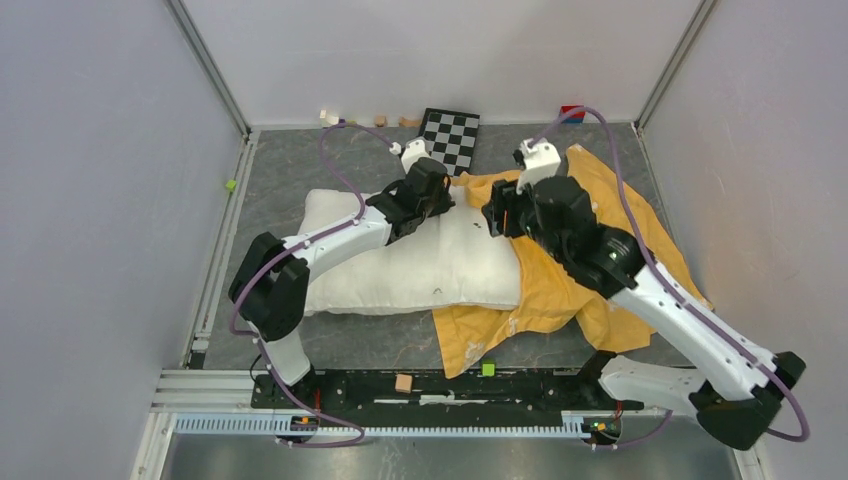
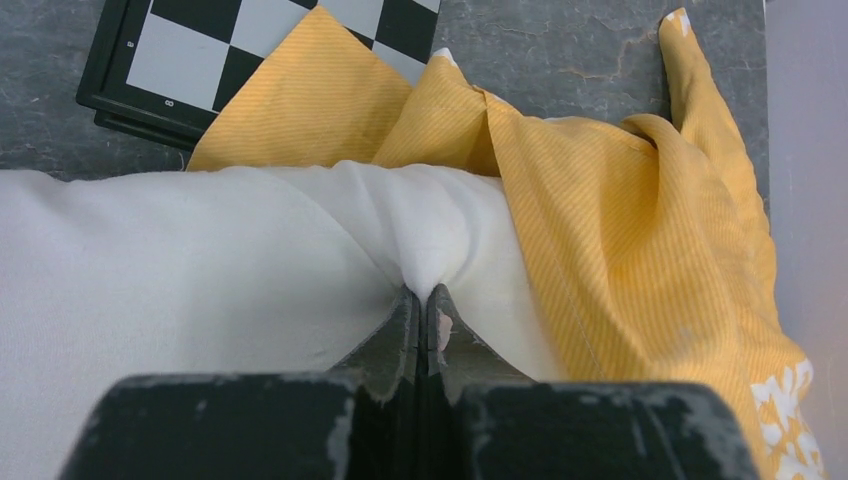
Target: Put the pillow into the pillowcase
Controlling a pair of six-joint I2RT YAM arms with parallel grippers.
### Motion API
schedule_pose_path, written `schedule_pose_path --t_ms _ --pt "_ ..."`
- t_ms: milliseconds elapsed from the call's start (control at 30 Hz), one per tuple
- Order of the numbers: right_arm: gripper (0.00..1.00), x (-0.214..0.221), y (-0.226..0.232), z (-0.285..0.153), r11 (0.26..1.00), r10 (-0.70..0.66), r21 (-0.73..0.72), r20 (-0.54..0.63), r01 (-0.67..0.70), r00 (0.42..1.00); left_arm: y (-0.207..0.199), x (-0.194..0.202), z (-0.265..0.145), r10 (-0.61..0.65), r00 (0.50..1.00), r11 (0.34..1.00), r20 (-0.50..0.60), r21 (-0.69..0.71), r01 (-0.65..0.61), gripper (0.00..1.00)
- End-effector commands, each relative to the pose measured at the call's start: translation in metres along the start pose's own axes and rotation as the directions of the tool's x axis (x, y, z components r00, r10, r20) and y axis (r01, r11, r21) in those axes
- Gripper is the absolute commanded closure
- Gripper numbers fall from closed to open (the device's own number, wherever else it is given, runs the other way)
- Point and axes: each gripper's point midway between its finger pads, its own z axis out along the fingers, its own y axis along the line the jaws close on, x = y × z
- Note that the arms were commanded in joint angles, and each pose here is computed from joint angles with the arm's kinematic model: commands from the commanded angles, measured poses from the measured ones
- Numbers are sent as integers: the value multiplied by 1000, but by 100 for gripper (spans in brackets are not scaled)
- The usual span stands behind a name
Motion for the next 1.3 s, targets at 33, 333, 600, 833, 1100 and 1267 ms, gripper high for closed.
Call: schedule_pose_path --t_ms 33,333,600,833,1100,1267 --pt "43 81 -21 -38 984 36 177 -141 -10 989 11 -6 10 -60 998 996 26 -60 61 98" --pt "45 138 -23 -66 965 28 260 -210 28 977 9 -13 3 -57 997 997 42 -41 59 98" --pt "37 162 -64 -29 921 -27 374 -225 112 974 -2 -53 -34 -32 990 999 136 19 30 98" --pt "56 89 -60 -8 926 -43 369 -104 78 994 -40 -114 -80 17 964 987 267 150 -59 98" --pt "51 94 -59 8 931 -63 349 -139 108 988 -41 -101 -48 115 984 979 139 152 -136 95" --pt "49 103 -75 -9 919 -40 382 -144 93 989 -39 -94 -72 161 981 964 111 195 -181 40"
